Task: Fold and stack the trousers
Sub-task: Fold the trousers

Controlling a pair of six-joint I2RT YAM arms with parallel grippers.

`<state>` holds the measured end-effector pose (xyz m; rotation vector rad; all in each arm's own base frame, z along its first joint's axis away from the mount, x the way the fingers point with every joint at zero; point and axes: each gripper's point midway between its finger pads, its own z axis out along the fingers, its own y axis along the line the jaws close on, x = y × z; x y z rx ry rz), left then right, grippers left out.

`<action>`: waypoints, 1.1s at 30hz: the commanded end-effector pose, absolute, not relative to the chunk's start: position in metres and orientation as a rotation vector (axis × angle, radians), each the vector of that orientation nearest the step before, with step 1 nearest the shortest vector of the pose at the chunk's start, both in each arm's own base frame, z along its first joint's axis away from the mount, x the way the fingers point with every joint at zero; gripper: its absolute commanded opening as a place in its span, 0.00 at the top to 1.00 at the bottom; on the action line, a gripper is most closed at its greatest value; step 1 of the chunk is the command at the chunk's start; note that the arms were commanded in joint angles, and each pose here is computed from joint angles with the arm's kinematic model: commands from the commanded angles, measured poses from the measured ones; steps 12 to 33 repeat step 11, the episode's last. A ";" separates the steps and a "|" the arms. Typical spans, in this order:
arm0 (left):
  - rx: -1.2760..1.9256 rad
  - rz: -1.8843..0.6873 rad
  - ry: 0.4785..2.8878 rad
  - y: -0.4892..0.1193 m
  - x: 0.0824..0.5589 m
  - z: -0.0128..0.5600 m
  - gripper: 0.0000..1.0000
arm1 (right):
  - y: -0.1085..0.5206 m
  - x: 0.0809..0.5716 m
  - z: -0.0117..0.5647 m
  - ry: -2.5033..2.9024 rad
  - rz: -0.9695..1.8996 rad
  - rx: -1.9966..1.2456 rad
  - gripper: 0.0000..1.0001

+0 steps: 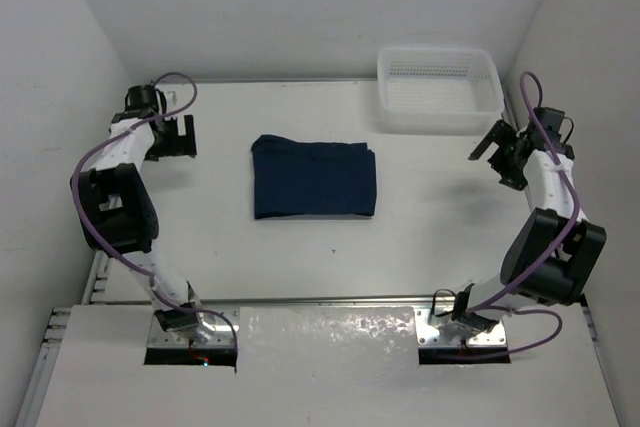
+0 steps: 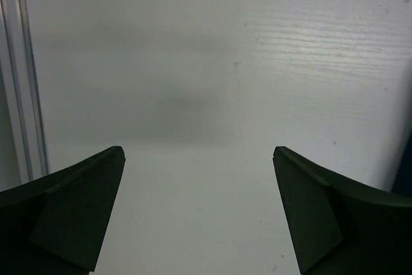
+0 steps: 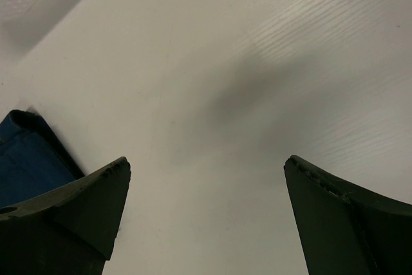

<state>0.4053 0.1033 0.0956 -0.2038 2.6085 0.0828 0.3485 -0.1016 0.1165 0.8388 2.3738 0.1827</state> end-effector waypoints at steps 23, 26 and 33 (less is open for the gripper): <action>-0.145 0.044 2.477 0.092 0.413 0.132 0.01 | -0.092 0.350 0.128 2.281 0.224 0.762 0.01; -0.145 0.044 2.477 0.092 0.413 0.132 0.01 | -0.092 0.350 0.128 2.281 0.224 0.762 0.01; -0.145 0.044 2.477 0.092 0.413 0.132 0.01 | -0.092 0.350 0.128 2.281 0.224 0.762 0.01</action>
